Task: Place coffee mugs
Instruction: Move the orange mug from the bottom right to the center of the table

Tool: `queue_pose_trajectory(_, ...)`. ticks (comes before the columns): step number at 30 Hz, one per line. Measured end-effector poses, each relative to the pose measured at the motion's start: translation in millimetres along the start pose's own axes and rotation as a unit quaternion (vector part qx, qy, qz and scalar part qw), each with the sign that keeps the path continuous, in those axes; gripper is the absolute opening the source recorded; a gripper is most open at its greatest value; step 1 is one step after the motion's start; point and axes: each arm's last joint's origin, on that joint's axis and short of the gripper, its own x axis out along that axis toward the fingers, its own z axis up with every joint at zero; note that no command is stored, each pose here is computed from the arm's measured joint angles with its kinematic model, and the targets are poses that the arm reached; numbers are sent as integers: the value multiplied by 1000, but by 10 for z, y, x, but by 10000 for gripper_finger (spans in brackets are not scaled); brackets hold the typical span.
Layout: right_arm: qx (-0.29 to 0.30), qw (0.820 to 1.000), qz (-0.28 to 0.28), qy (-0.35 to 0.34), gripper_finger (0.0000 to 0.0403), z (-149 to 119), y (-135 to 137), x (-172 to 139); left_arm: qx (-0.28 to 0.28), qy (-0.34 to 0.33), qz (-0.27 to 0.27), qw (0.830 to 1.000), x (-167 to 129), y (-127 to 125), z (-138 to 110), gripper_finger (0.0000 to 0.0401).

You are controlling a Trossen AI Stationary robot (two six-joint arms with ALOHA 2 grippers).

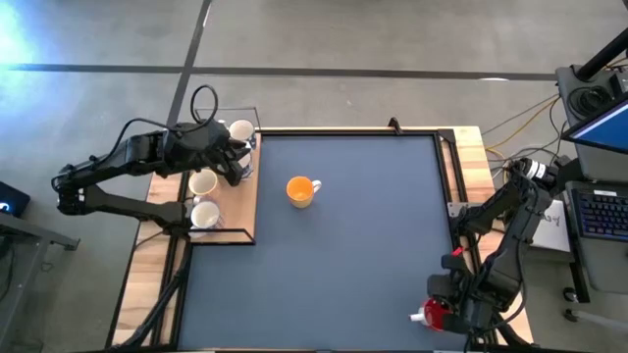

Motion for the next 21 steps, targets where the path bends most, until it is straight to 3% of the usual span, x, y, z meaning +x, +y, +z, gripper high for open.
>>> queue_pose_trajectory(12,3,1000,-7,6,65,-49,-65,167,0,0,0,1000,0,0,-1,71)
queue_pose_trajectory(21,29,1000,-6,3,16,33,-95,206,3,7,2,1000,0,4,-14,71)
